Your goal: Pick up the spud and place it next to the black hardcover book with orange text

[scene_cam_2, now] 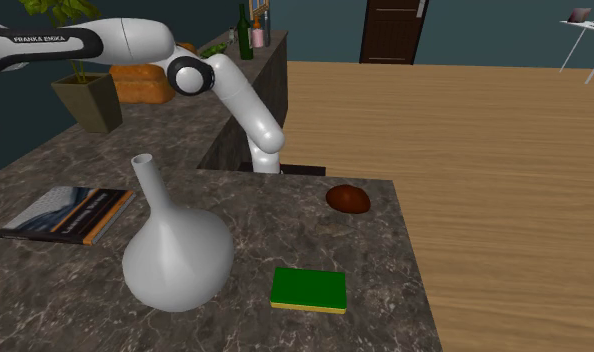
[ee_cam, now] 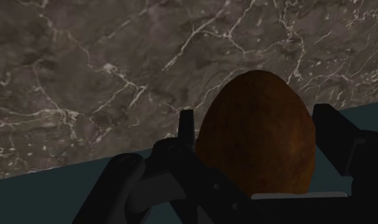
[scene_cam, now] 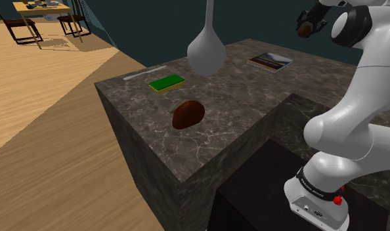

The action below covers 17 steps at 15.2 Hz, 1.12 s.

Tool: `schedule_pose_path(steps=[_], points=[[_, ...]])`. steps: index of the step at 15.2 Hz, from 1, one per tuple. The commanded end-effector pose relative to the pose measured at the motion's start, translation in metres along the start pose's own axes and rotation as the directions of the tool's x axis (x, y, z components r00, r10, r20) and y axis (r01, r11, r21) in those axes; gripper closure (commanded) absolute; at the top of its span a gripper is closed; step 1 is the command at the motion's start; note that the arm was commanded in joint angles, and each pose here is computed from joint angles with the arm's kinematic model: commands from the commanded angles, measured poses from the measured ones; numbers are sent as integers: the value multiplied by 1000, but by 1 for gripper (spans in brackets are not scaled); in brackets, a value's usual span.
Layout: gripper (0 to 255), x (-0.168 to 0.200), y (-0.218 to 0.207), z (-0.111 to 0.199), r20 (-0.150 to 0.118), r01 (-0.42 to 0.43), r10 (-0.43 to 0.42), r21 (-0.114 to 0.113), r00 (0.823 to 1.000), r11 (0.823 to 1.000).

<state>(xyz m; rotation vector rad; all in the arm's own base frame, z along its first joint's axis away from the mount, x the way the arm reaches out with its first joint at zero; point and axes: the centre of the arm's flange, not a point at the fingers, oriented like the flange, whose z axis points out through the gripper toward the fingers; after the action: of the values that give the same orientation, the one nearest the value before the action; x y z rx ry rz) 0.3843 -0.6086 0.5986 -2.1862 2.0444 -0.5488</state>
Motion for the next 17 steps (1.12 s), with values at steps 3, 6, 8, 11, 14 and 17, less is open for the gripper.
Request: schedule_pose_path(steps=[3, 6, 8, 11, 14, 17], points=[[255, -5, 7, 20, -1, 0, 0, 0, 1000, 1000], [255, -8, 12, 35, -1, 0, 0, 0, 1000, 1000], [255, -10, 15, 44, -1, 0, 0, 0, 1000, 1000], [255, -13, 20, 59, -1, 0, 0, 0, 1000, 1000], [255, -16, 25, 74, -1, 0, 0, 0, 1000, 1000], [255, -19, 30, 89, -1, 0, 0, 0, 1000, 1000]])
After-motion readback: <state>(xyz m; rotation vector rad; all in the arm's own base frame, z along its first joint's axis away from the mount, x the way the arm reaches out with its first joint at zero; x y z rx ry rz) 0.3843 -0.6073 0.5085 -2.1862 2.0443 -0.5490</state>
